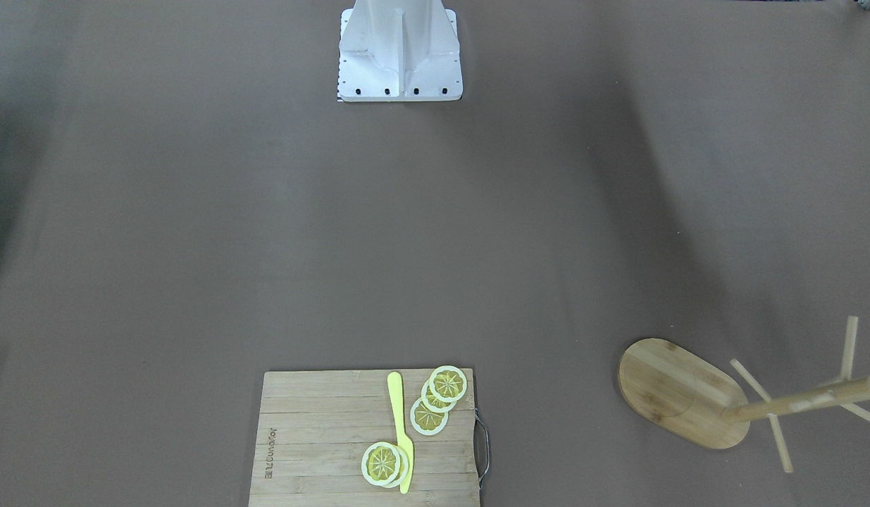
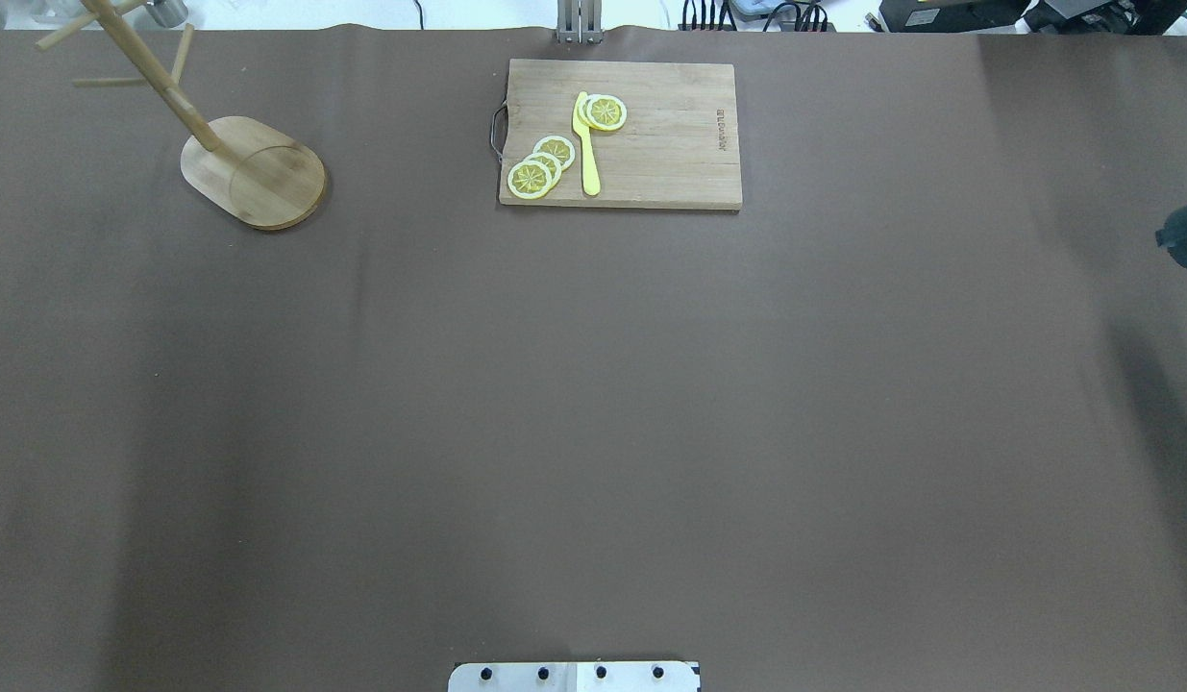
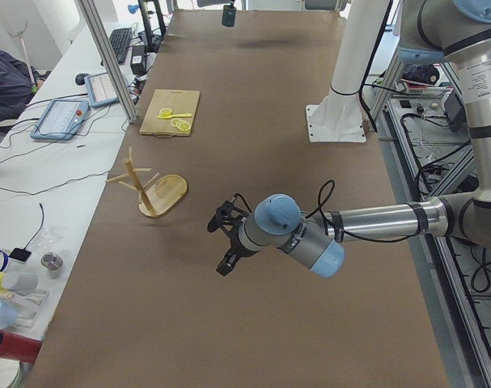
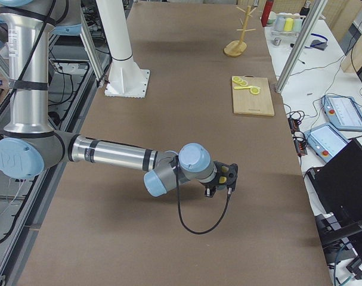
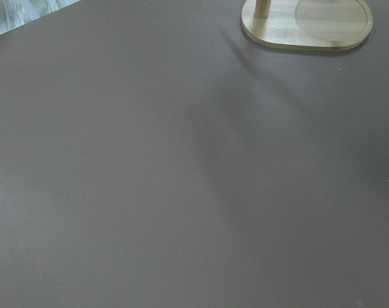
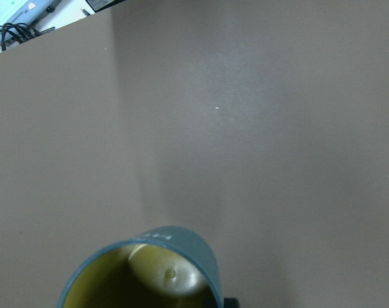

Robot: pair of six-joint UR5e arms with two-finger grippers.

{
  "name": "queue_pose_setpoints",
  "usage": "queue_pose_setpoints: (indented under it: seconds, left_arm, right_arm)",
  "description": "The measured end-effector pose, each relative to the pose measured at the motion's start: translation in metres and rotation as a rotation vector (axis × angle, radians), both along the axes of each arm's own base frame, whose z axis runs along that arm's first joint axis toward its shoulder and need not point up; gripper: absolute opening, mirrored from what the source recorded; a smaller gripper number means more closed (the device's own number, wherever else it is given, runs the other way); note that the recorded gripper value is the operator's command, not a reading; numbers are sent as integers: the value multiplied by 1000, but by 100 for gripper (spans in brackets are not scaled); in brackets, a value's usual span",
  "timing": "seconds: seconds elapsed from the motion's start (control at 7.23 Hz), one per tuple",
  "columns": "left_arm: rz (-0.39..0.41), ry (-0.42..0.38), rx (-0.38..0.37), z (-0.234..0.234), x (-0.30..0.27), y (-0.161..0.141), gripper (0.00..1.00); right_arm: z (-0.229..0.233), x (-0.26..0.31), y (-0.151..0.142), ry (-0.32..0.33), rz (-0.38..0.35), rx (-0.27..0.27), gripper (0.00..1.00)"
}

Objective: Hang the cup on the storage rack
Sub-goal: 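Carry the teal mug with the right gripper toward the table center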

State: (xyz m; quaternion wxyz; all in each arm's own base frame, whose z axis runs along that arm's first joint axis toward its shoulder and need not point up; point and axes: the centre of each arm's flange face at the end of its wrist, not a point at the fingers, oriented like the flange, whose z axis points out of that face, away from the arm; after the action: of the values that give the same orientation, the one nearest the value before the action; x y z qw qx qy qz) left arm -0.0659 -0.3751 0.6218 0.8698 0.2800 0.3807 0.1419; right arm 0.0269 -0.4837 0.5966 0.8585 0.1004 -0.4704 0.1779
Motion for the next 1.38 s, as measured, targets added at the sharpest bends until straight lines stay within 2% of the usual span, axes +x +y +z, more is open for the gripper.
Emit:
queue_pose_setpoints:
  seconds: [0.55, 0.97, 1.38]
  left_arm:
    - [0, -1, -10, 6, 0, 0, 99]
    - [0, 0, -14, 7, 0, 0, 99]
    - [1, 0, -18, 11, 0, -1, 99]
  right_arm:
    - [-99, -110, -11, -44, 79, -91, 0]
    - [-189, -192, 6, -53, 132, -170, 0]
    - [-295, -300, 24, -3, 181, -239, 0]
